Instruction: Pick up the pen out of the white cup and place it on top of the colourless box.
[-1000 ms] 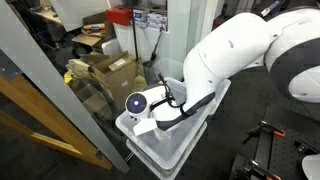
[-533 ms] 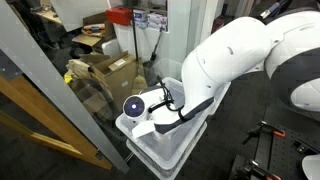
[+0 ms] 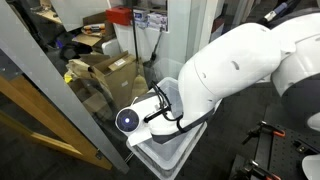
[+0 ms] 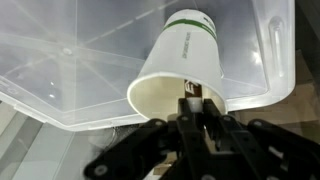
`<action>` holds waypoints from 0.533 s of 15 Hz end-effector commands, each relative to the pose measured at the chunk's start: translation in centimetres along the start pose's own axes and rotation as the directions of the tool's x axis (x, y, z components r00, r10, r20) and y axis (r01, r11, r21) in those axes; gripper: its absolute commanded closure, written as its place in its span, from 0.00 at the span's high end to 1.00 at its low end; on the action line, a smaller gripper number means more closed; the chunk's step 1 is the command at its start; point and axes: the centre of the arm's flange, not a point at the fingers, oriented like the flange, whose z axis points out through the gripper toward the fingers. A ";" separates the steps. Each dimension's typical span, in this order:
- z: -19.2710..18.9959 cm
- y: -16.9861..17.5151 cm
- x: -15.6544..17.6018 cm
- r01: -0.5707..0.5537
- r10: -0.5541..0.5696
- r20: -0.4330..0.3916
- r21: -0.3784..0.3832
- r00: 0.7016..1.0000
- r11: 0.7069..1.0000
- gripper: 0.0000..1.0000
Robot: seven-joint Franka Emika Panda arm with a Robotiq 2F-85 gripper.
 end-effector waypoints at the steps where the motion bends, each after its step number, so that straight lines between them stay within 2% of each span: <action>1: -2.4 0.5 0.0 -0.026 0.024 -0.053 -0.052 0.998 0.998 0.05; 8: -5.3 1.3 -0.3 -0.083 0.069 -0.128 -0.112 0.989 0.990 0.05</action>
